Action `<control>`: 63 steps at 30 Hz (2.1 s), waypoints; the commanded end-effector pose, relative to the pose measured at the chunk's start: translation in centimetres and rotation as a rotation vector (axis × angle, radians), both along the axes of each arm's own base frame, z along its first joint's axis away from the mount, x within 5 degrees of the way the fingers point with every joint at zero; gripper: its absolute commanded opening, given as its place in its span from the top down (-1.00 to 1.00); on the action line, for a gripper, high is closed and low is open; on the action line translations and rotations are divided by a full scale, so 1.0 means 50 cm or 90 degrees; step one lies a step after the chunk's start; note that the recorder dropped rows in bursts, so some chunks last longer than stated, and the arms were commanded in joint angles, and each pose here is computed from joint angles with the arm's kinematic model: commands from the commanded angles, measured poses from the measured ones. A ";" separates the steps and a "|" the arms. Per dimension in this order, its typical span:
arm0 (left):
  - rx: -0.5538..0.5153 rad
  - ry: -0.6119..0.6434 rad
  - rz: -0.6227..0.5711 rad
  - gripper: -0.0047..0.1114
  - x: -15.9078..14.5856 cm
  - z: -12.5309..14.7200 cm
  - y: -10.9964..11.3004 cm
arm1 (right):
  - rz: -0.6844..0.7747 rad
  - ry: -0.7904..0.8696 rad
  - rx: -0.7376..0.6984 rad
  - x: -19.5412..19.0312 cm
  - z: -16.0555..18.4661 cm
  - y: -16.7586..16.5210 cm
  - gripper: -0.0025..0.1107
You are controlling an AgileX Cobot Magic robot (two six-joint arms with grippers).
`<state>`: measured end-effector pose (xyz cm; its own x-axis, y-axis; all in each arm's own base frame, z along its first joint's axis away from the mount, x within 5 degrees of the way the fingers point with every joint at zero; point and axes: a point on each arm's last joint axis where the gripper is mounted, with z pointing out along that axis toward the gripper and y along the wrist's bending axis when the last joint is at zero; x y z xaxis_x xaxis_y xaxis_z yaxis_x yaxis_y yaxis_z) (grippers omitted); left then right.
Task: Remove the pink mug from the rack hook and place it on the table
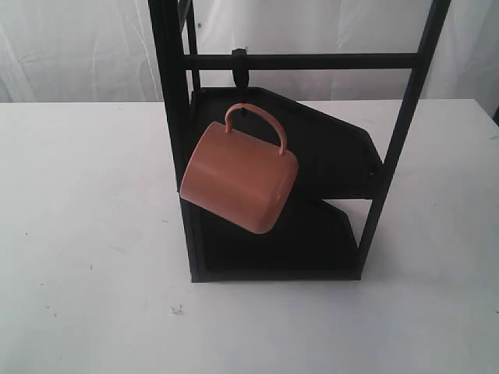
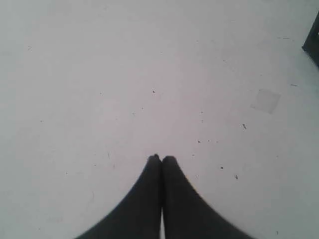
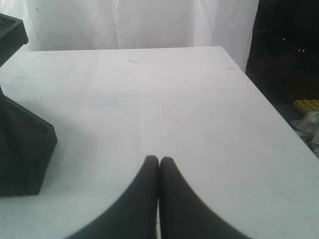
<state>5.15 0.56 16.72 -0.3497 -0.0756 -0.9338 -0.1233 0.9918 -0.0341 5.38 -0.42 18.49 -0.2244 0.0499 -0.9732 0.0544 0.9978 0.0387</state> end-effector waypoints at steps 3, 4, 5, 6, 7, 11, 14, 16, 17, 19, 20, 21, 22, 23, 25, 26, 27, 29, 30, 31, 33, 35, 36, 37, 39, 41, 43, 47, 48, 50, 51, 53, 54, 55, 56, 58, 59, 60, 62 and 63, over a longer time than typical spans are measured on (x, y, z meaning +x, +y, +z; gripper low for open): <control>-0.001 -0.001 -0.004 0.92 0.000 -0.002 -0.001 | -0.002 -0.004 0.003 0.001 0.001 0.000 0.96; -0.001 -0.001 -0.004 0.92 0.000 -0.002 -0.001 | -0.002 -0.004 0.003 0.001 0.001 0.000 0.96; -0.001 -0.001 -0.004 0.92 0.000 -0.002 -0.001 | -0.002 -0.004 0.003 0.001 0.001 0.000 0.96; -0.001 -0.001 -0.004 0.92 0.000 -0.002 -0.001 | -0.002 -0.004 0.003 0.001 0.001 0.000 0.96; -0.001 -0.001 -0.004 0.92 0.000 -0.002 -0.001 | -0.002 -0.004 0.003 0.001 0.001 0.000 0.96; -0.001 -0.001 -0.004 0.92 0.000 -0.002 -0.001 | -0.002 -0.004 0.003 0.001 0.001 0.000 0.96; -0.004 -0.055 -0.002 0.92 0.005 0.013 -0.001 | -0.002 -0.004 0.003 0.001 0.001 0.000 0.96; -0.018 -0.126 -0.001 0.92 0.009 0.032 -0.001 | -0.002 -0.004 0.003 0.001 0.001 0.000 0.96; -0.016 -0.147 0.000 0.92 0.010 0.038 -0.001 | -0.002 -0.004 0.003 0.001 0.001 0.000 0.96; -0.001 -0.238 0.001 0.92 0.012 0.064 0.001 | -0.002 -0.004 0.003 0.001 0.001 0.000 0.96; 0.005 -0.300 0.003 0.92 0.011 0.082 0.001 | -0.002 -0.004 0.003 0.001 0.001 0.000 0.96; 0.011 -0.345 0.004 0.92 0.009 0.095 0.002 | -0.002 -0.004 0.003 0.001 0.001 0.000 0.96; 0.015 -0.382 0.005 0.92 0.006 0.105 0.002 | -0.002 -0.004 0.003 0.001 0.001 0.000 0.96; 0.018 -0.407 0.006 0.92 0.005 0.112 0.002 | -0.002 -0.004 0.003 0.001 0.001 0.000 0.96; 0.019 -0.416 0.006 0.92 0.004 0.115 0.002 | -0.002 -0.004 0.003 0.001 0.001 0.000 0.96; 0.017 -0.397 0.006 0.92 0.005 0.109 0.002 | -0.002 -0.004 0.003 0.001 0.001 0.000 0.96; 0.025 -0.363 0.004 0.92 0.008 0.100 0.002 | -0.002 -0.004 0.003 0.001 0.001 0.000 0.96; 0.022 -0.293 0.001 0.92 0.011 0.080 0.001 | -0.002 -0.004 0.003 0.001 0.001 0.000 0.96; 0.019 -0.273 0.000 0.92 0.011 0.074 0.001 | -0.002 -0.004 0.003 0.001 0.001 0.000 0.96; 0.013 -0.254 0.000 0.92 0.011 0.069 0.001 | -0.002 -0.004 0.003 0.001 0.001 0.000 0.96; 0.010 -0.223 -0.002 0.92 0.012 0.060 0.000 | -0.002 -0.004 0.003 0.001 0.001 0.000 0.96; 0.009 -0.212 -0.002 0.92 0.012 0.057 0.000 | -0.002 -0.004 0.003 0.001 0.001 0.000 0.96; 0.009 -0.215 -0.002 0.92 0.012 0.058 0.000 | -0.002 -0.004 0.003 0.001 0.001 0.000 0.96; 0.009 -0.219 -0.002 0.92 0.012 0.059 0.000 | -0.002 -0.004 0.003 0.001 0.001 0.000 0.96; 0.011 -0.232 -0.001 0.92 0.012 0.063 0.001 | -0.002 -0.004 0.003 0.001 0.001 0.000 0.96; -0.008 -0.265 0.003 0.92 0.011 0.071 0.001 | -0.002 -0.004 0.003 0.001 0.001 0.000 0.96; -0.049 -0.331 0.010 0.92 0.010 0.089 0.002 | -0.002 -0.004 0.003 0.001 0.001 0.000 0.96; -0.038 -0.458 0.009 0.92 0.001 0.124 0.003 | -0.002 -0.004 0.003 0.001 0.001 0.000 0.96; -0.022 -0.432 0.010 0.92 0.003 0.118 0.003 | -0.002 -0.004 0.003 0.001 0.001 0.000 0.96; -0.015 -0.365 0.007 0.92 0.005 0.121 0.002 | -0.002 -0.004 0.003 0.001 0.001 0.000 0.96; -0.046 -0.287 0.007 0.92 0.009 0.114 0.000 | -0.002 -0.004 0.003 0.001 0.001 0.000 0.96; -0.074 -0.185 0.005 0.92 0.018 0.114 -0.002 | -0.002 -0.004 0.003 0.001 0.001 0.000 0.96; -0.078 -0.142 0.004 0.92 0.026 0.119 -0.003 | -0.002 -0.004 0.003 0.001 0.001 0.000 0.96; -0.076 -0.109 0.003 0.92 0.032 0.122 -0.002 | -0.002 -0.004 0.003 0.001 0.001 0.000 0.96; -0.062 -0.074 -0.002 0.92 0.040 0.128 -0.002 | -0.002 -0.004 0.003 0.001 0.001 0.000 0.96; -0.018 0.001 -0.021 0.92 0.053 0.138 -0.001 | -0.002 -0.004 0.003 0.001 0.001 0.000 0.96; 0.005 0.041 -0.036 0.92 0.060 0.144 -0.001 | -0.002 -0.004 0.003 0.001 0.001 0.000 0.96; 0.023 0.079 -0.050 0.92 0.067 0.150 -0.002 | -0.002 -0.004 0.003 0.001 0.001 0.000 0.96; 0.043 0.129 -0.075 0.92 0.078 0.162 -0.003 | -0.002 -0.004 0.003 0.001 0.001 0.000 0.96; 0.043 0.144 -0.087 0.92 0.082 0.168 -0.006 | -0.002 -0.004 0.003 0.001 0.001 0.000 0.96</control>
<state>8.71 0.55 24.36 -0.4716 -0.0179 -0.8816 -0.0541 0.9985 0.0087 5.38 -0.42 18.49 -0.2244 0.0499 -0.9732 0.0544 0.9978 0.0387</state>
